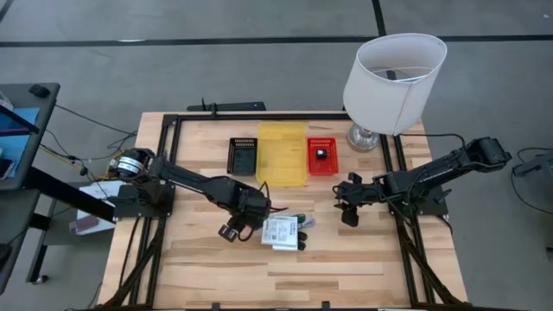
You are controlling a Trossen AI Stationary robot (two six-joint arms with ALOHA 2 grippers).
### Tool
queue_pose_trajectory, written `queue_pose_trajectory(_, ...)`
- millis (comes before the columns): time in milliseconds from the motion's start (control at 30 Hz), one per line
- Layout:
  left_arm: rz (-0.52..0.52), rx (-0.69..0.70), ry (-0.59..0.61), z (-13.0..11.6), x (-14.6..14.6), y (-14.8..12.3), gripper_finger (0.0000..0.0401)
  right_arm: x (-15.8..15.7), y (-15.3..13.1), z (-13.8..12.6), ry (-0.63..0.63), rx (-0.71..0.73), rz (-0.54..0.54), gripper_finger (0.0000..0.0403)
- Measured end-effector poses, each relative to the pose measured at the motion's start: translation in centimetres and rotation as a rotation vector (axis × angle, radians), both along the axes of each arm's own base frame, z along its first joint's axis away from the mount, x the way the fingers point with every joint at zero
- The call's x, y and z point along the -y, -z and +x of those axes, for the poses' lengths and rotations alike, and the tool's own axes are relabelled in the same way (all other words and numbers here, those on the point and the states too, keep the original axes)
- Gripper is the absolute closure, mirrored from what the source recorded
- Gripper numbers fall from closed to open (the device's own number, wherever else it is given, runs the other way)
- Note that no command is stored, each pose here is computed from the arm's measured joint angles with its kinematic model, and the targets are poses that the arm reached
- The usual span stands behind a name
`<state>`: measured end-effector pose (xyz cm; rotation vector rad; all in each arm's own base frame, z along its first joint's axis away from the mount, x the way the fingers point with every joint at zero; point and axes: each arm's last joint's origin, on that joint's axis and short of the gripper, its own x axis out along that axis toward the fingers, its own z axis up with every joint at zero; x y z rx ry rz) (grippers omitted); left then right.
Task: Pick and place items into bin
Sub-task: Put the pink charger adapter into the red bin
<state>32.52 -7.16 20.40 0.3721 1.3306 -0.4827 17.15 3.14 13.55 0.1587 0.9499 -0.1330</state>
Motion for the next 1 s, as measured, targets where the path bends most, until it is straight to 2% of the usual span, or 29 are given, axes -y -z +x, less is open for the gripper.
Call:
queue_pose_trajectory(267,0.145,0.033,-0.027,-1.1,-1.8,-2.6,0.0257,0.0,0.0,0.0,0.001,-0.002,0.0,0.0269)
queue_pose_trajectory(500,0.213,0.053,-0.048,-1.5,-3.3,-3.6,0.0259,0.0,0.0,0.0,0.003,-0.001,-0.004,0.0271)
queue_pose_trajectory(800,0.391,0.201,-0.076,-1.3,-4.0,-7.4,0.0259,0.0,0.0,0.0,0.003,-0.002,-0.003,0.0274)
queue_pose_trajectory(1000,0.402,0.336,-0.11,-0.1,-4.9,-10.1,0.026,0.0,0.0,0.0,0.004,-0.001,-0.004,0.0275)
